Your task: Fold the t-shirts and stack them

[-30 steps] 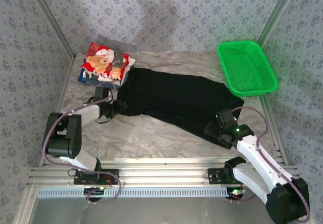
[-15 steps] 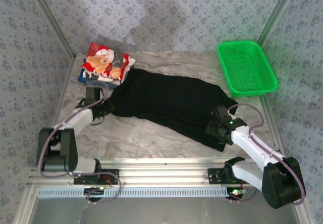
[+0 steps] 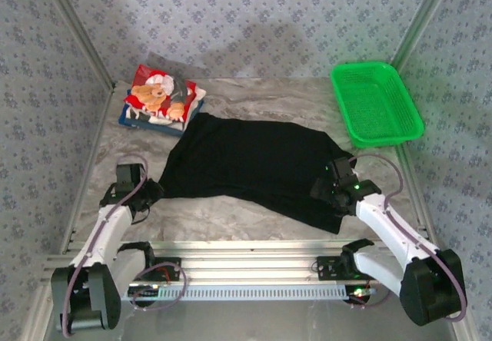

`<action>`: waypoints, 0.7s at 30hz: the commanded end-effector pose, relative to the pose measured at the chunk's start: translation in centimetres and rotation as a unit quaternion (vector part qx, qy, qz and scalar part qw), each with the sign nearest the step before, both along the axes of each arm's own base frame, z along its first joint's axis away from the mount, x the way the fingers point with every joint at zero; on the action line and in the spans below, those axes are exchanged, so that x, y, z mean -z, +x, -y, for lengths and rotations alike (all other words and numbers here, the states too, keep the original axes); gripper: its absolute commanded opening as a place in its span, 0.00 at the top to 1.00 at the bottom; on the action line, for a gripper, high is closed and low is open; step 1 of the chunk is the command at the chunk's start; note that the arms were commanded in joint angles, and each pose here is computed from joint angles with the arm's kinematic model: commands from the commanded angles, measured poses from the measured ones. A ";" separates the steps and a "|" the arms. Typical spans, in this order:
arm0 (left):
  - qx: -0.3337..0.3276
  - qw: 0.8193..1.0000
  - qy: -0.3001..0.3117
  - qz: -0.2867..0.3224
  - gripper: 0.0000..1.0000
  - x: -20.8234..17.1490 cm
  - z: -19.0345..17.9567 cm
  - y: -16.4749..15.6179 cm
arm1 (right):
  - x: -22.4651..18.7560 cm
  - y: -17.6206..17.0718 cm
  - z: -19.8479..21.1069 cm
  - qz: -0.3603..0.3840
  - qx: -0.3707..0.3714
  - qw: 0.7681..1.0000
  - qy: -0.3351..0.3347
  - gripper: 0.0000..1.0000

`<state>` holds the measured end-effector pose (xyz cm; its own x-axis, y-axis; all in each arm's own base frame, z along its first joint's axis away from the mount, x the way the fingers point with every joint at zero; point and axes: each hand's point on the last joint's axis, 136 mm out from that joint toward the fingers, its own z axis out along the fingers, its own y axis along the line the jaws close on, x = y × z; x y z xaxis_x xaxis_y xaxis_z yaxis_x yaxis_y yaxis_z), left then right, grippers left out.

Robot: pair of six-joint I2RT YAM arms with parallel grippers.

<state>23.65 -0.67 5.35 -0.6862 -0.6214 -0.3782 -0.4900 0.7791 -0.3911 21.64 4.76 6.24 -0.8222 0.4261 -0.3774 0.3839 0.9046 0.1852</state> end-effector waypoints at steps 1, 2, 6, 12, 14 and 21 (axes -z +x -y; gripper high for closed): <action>-0.048 0.998 -0.005 -0.032 0.63 1.2 -1.2 -1.6 | -1.8 0.9 -1.8 0.028 -0.025 0.999 0.039 0.10; -0.048 0.999 -0.006 -0.024 0.54 0.8 -1.2 -1.4 | -2.0 1.0 -2.0 0.032 -0.027 0.998 0.044 0.09; -0.046 0.999 -0.006 0.016 0.44 -2.4 -1.1 -0.9 | -2.4 1.3 -2.6 0.036 -0.039 0.997 0.051 0.09; 0.026 0.993 -0.088 0.068 0.35 -6.5 3.4 -0.1 | -2.3 1.7 -3.5 0.040 -0.055 0.996 0.064 0.09; 0.048 0.989 -0.129 0.055 0.36 -6.0 5.2 0.2 | -2.4 1.7 -3.7 0.042 -0.063 0.995 0.064 0.08; 0.064 0.982 -0.177 0.027 0.40 -3.9 7.6 1.2 | -3.9 1.8 -5.3 0.080 -0.109 0.988 0.080 0.00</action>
